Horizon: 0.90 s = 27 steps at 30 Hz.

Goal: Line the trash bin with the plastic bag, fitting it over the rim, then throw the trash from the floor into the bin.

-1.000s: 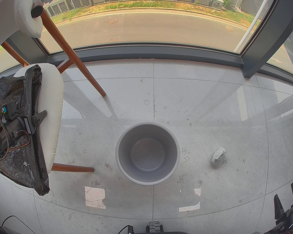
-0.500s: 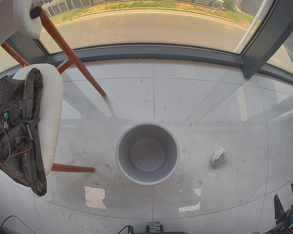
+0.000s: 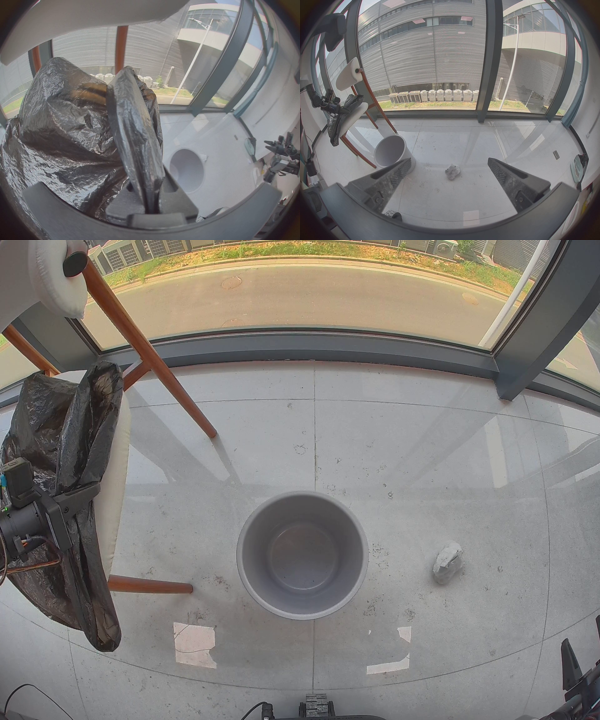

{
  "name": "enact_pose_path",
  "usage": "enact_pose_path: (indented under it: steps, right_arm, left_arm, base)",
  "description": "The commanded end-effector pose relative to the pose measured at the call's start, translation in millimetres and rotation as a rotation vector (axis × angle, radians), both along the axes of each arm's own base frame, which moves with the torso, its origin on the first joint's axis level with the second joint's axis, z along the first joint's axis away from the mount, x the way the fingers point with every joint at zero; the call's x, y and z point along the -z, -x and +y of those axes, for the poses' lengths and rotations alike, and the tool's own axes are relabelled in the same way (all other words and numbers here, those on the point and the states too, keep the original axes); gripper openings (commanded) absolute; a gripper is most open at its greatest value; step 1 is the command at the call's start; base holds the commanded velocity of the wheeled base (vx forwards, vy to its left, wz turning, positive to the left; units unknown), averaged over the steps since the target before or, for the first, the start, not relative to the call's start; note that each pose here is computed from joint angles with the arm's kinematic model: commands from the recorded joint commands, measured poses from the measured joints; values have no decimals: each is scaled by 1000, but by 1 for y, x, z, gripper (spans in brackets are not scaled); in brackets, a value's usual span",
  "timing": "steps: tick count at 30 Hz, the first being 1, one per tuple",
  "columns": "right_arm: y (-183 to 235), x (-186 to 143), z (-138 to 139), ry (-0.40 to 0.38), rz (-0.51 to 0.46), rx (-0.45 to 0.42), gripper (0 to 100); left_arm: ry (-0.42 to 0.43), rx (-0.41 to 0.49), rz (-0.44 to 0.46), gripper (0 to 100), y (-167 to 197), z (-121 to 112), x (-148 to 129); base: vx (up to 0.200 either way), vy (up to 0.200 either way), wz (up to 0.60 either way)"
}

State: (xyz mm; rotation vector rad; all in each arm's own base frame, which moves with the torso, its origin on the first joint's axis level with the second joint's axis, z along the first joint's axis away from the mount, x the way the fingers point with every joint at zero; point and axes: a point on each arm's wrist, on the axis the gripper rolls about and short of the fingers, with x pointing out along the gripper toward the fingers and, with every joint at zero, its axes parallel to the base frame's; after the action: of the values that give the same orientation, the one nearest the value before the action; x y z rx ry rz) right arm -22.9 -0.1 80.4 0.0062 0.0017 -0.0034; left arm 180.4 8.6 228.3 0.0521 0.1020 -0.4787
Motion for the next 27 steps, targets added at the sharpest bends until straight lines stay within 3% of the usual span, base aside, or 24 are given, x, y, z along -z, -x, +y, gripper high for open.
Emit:
enact_pose_path:
  steps: [1,5,12,15,17,24,27]
  right_arm:
    - [0,4,0,0,4,0,100]
    - [0,4,0,0,3,0,100]
    - [0,4,0,6,4,0,100]
    - [0,4,0,8,4,0,100]
    - [0,4,0,9,4,-3,100]
    - [0,4,1,49,2,-42,100]
    - [0,3,1,46,-4,-45,100]
  left_arm:
    - [5,84,-41,0,6,-3,-8]
    - [12,179,-58,0,10,-9,-11]
    - [25,442,-50,0,17,-47,-15]
    - [27,510,-49,0,20,-58,-15]
    - [29,611,-32,0,20,-76,-12]
    - [23,787,12,0,19,-114,-7]
    - [12,812,38,0,15,-128,-1]
  base:
    - [0,0,0]
    - [0,0,0]
    - [0,0,0]
    - [0,0,0]
    - [0,0,0]
    - [0,0,0]
    - [0,0,0]
